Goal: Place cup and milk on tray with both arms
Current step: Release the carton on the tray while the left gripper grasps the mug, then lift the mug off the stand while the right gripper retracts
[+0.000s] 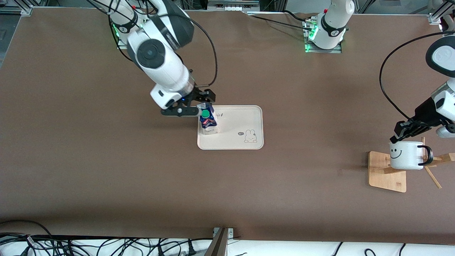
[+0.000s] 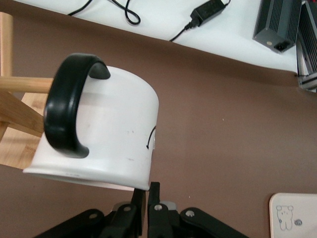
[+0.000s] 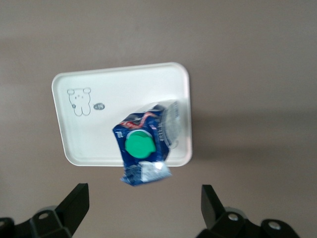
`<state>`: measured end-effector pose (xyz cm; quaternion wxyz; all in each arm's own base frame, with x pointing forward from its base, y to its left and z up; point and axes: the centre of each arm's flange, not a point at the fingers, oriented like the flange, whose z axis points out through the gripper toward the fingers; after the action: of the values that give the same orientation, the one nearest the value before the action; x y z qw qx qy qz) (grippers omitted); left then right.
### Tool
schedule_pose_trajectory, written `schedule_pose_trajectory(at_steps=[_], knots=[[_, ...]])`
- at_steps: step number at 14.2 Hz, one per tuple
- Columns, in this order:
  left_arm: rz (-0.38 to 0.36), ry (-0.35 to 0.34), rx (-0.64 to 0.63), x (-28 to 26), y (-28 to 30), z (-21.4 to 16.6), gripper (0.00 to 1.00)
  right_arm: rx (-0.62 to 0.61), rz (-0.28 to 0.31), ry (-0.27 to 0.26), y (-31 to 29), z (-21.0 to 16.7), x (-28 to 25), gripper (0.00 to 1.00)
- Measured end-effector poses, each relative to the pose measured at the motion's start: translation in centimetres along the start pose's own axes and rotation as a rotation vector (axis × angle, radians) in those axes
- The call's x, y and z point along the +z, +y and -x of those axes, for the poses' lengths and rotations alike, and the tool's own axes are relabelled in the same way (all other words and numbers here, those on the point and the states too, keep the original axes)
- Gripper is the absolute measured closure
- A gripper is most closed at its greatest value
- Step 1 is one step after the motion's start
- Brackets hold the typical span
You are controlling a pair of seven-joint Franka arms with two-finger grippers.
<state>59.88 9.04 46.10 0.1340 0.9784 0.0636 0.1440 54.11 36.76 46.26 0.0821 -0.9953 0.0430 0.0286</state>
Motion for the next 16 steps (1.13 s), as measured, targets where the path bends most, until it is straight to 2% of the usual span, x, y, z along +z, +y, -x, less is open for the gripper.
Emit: schedule_pose_trajectory(at_steps=[2,4,6,8,10,11,13,16], knots=[[0.014,-0.061,0.037,-1.6,1.7,-0.4,0.94,0.079,-0.001,0.05,4.7,-1.7,-6.0,0.0],[0.041,-0.121,0.073,-2.6,3.8,-0.6,0.94,0.151,0.004,0.097,11.8,-4.2,-10.9,0.0],[0.072,-0.208,0.111,-3.5,6.3,-0.2,0.94,0.156,0.027,0.125,19.1,-6.3,-13.9,0.0],[0.096,-0.288,0.137,-4.2,9.3,0.3,0.94,0.132,0.094,0.123,25.6,-7.6,-15.1,0.0],[0.106,-0.334,0.147,-4.0,12.9,1.1,0.94,0.117,0.209,0.123,30.0,-8.3,-15.4,0.0],[0.11,-0.355,0.156,-3.6,14.9,1.6,0.94,0.119,0.254,0.105,31.0,-8.2,-15.2,0.0],[0.096,-0.391,0.204,-2.7,18.6,2.9,0.94,0.115,0.295,0.079,31.2,-7.9,-15.0,0.0],[0.065,-0.458,0.258,0.6,23.2,4.8,0.94,0.115,0.306,0.09,31.7,-8.1,-15.2,0.0]])
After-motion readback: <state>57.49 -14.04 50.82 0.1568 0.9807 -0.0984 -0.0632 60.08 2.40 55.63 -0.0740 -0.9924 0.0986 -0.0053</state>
